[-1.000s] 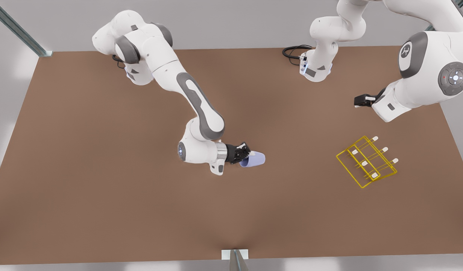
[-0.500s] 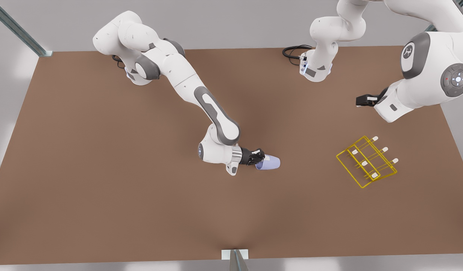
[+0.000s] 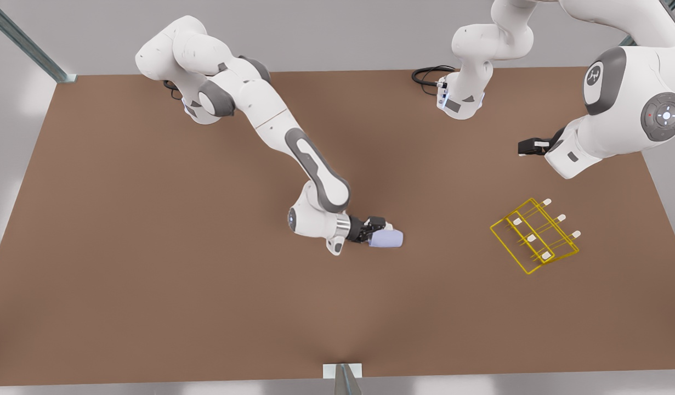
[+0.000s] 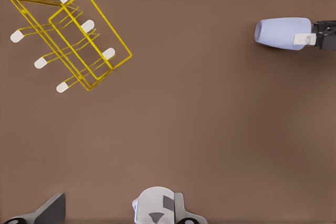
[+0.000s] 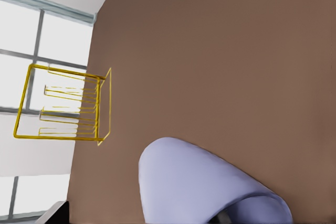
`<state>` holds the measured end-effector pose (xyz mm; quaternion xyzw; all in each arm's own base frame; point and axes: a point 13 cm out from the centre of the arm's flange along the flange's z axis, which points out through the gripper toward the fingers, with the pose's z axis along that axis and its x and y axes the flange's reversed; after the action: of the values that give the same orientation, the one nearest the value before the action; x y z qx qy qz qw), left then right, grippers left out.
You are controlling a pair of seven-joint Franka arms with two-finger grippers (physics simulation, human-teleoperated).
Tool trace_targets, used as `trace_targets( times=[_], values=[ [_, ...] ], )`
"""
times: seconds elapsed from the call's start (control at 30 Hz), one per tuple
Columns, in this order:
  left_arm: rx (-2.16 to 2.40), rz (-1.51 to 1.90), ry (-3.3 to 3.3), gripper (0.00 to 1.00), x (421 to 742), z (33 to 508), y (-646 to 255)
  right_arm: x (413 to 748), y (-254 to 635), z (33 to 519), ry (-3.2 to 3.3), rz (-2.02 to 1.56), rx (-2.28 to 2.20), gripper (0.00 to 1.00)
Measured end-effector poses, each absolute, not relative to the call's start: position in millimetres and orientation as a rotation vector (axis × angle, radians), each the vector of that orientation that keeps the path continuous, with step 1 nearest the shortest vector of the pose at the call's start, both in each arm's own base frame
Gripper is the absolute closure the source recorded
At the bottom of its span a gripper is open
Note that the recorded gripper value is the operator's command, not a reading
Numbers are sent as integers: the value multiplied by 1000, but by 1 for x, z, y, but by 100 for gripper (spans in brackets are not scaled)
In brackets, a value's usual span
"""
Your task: Place the cup on the cup holder
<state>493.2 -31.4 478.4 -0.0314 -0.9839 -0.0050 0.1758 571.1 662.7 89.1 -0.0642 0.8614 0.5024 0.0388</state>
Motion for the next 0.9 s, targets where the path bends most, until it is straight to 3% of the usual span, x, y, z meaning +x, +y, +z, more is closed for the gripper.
trace_targets(
  times=[0.37, 0.47, 0.53, 0.6, 0.67, 0.77, 0.83, 0.9],
  values=[
    [-76, -26, -2816, 0, 497, 493, -49, 569, 595, 82, 2755, 1525, -100, 0],
    [-124, -62, -2778, 0, 504, 465, -94, 578, 533, 92, 2811, 1510, -67, 0],
    [-195, -107, -2764, 0, 519, 423, -162, 609, 448, 116, 2858, 1446, -137, 0],
    [-204, -150, -2774, 0, 527, 375, -227, 646, 354, 160, 2931, 1220, -413, 0],
    [-111, -184, -2794, 0, 530, 328, -261, 655, 287, 249, 2991, 803, -825, 0],
    [139, -202, -2851, 0, 531, 257, -278, 606, 238, 417, 2985, 354, -1093, 0],
    [342, -160, -2921, 0, 544, 234, -290, 564, 218, 483, 3008, 160, -1109, 0],
    [549, -94, -2975, 0, 562, 229, -304, 534, 186, 518, 3071, 39, -1021, 0]
  ],
)
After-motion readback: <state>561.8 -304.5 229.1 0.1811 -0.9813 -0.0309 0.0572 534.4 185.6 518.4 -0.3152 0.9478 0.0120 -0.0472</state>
